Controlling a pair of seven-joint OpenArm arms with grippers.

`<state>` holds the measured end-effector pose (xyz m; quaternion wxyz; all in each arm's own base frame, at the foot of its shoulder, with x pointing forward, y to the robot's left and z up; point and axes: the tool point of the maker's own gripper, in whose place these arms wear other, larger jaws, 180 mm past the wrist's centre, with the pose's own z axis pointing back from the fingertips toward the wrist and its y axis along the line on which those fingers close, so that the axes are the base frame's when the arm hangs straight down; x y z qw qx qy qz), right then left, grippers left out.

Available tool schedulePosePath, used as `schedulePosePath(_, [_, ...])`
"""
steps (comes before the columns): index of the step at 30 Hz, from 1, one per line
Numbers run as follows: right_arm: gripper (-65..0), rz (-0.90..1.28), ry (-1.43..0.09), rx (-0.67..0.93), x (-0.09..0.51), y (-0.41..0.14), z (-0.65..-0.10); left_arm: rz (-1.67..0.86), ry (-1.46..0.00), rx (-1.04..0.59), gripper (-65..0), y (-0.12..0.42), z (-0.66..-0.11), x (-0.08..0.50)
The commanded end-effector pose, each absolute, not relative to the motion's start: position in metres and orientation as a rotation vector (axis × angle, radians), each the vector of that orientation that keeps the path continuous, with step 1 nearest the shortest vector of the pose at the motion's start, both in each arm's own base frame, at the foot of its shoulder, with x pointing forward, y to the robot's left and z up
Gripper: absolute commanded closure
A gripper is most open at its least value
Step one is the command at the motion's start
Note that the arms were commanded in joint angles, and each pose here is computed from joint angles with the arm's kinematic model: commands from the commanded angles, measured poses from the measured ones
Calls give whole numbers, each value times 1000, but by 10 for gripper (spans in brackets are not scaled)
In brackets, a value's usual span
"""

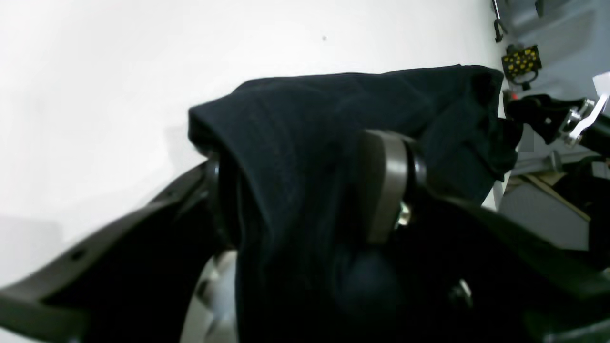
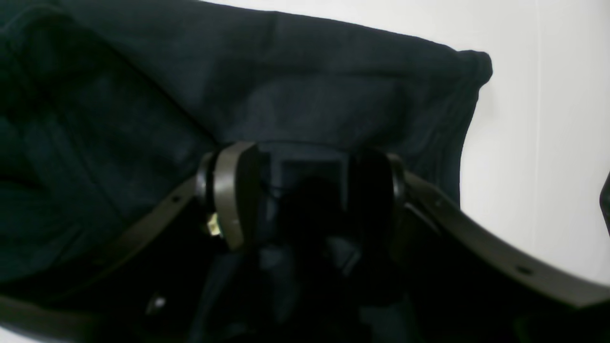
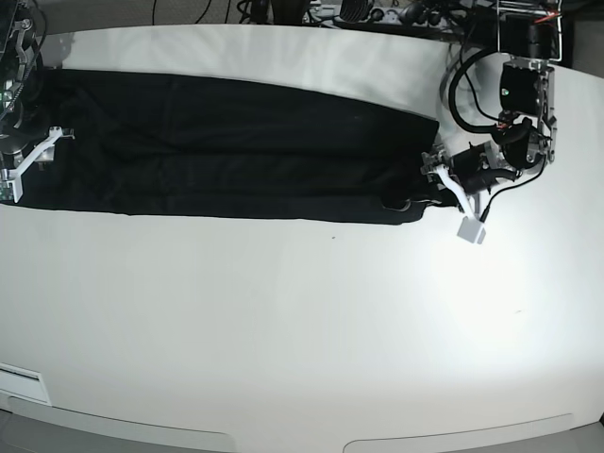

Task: Fold the T-shirt properly

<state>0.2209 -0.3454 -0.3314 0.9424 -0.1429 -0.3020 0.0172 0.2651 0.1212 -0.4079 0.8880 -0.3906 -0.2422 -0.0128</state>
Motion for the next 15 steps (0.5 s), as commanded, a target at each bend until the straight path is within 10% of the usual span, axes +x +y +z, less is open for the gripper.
schedulePosePath(1, [-358,53,-655,-322,229,-351,-317,-41,-200,-710,-362,117,-458,201])
schedulePosePath(5, [-358,53,-655,-321,229,-351,-317,-33,-208,-736,-322,112,-455,203])
schedulePosePath(10, [-358,64,-669,-322,232,-348,-313,-35,-219,-738,0,111,-453,208])
schedulePosePath(15, [-357,109,-743,-331,244,-340,-289,-46,-253,-731,0,115,-445,224])
